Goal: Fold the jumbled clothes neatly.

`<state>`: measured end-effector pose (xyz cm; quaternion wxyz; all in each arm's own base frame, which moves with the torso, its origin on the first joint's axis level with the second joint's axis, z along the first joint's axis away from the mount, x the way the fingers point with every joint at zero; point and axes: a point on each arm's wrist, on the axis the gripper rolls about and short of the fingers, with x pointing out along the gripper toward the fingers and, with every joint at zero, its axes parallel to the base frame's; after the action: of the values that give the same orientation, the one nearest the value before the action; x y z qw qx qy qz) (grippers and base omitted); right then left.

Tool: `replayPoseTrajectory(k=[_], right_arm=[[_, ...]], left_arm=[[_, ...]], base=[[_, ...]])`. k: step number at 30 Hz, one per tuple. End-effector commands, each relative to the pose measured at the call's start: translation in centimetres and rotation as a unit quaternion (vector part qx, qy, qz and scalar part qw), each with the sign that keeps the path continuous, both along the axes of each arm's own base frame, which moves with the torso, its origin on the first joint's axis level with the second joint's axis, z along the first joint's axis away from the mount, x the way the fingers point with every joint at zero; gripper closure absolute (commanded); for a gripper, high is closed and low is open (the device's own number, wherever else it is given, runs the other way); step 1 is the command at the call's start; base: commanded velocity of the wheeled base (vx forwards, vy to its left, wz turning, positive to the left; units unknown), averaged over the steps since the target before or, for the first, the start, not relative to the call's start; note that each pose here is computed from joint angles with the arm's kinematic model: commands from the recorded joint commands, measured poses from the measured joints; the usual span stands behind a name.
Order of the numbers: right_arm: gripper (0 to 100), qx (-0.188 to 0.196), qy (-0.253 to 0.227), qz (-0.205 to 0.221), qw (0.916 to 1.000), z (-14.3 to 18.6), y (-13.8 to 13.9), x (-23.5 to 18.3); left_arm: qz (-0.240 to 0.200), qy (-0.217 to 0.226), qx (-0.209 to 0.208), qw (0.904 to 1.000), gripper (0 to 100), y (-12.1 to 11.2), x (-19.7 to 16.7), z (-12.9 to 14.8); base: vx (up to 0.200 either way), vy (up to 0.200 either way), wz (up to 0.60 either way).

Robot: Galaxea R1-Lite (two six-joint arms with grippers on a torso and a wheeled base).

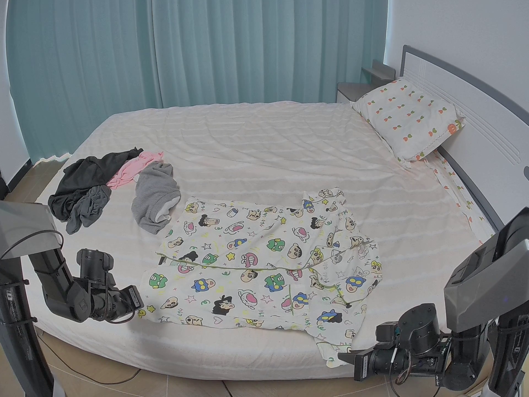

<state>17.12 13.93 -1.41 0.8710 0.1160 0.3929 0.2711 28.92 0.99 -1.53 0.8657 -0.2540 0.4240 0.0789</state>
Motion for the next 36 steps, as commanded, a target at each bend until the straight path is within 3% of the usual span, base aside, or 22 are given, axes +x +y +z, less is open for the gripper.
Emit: replayPoseTrajectory(k=[1,10,17,22,23,29,36], right_arm=[[100,0.021,-0.031,-0.023,0.999,1.3,-0.7,0.9],[100,0.054,-0.083,-0.054,0.9937,3.2,-1.1,2.8],[100,0.045,-0.07,-0.055,0.995,2.6,-1.3,2.8],[100,0.041,-0.063,-0.052,0.9959,2.2,-1.2,2.7],[100,0.04,-0.062,-0.052,0.996,2.2,-1.2,2.6],[100,0.032,-0.051,-0.05,0.9969,1.6,-1.2,2.6],[100,0.027,-0.045,-0.043,0.9977,1.2,-0.8,2.4]], left_arm=[[0.016,-0.052,-0.014,0.9984,100,0.1,1.0,2.6],[0.039,-0.094,-0.034,0.9942,100,0.1,2.4,4.5],[0.026,-0.053,-0.023,0.998,100,0.2,1.8,3.0],[-0.009,-0.028,0.001,0.9996,100,0.7,2.0,1.2],[-0.018,-0.025,0.003,0.9995,0,0.7,2.0,0.9],[-0.109,-0.013,0.024,0.9937,0,1.6,1.9,-0.9],[-0.166,-0.002,0.057,0.9844,0,1.5,3.0,-3.5]], base=[[0.0,0.0,0.0],[0.0,0.0,0.0],[0.0,0.0,0.0],[0.0,0.0,0.0],[0.0,0.0,0.0],[0.0,0.0,0.0],[0.0,0.0,0.0]])
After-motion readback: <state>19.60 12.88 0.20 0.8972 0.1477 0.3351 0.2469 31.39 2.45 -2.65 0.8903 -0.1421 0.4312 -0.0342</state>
